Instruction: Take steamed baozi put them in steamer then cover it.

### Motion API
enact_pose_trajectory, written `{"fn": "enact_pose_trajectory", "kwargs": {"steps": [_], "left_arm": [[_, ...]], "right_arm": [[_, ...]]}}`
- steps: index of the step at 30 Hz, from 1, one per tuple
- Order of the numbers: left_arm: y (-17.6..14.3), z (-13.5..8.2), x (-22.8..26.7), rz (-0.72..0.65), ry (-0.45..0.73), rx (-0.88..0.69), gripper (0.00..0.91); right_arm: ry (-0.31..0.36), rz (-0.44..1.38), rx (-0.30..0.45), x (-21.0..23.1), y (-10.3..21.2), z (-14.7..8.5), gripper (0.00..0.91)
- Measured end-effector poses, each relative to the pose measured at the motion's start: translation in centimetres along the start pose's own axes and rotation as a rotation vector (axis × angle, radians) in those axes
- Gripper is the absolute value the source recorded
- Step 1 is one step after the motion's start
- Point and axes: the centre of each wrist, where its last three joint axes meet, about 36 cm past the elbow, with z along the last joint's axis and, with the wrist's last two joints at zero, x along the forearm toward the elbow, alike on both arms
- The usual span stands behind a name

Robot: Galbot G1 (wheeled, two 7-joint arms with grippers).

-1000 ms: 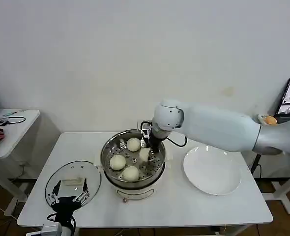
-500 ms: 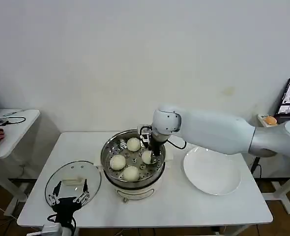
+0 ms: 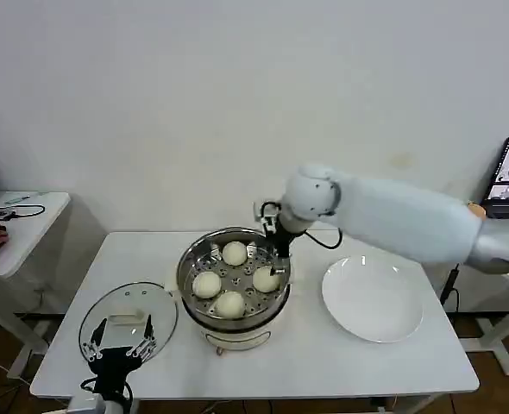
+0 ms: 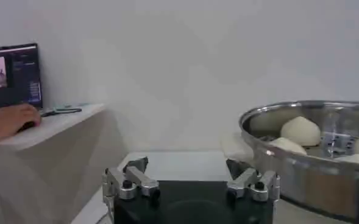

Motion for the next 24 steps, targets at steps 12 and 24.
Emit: {"fn": "enact_pose_trajectory", "kwargs": {"steps": [12, 24], "left_arm": [[0.4, -2.5, 0.2, 0.020, -0.072, 0.024, 0.907], [0.1, -3.4, 0.3, -0.003, -0.089, -0.001, 0.907]], "right_arm": [[-0.444, 0.448, -0.120, 8.2, 5.2, 9.9, 0.907], [-0.814, 0.868, -0.397, 5.6, 15.0, 16.6, 0.907]]}}
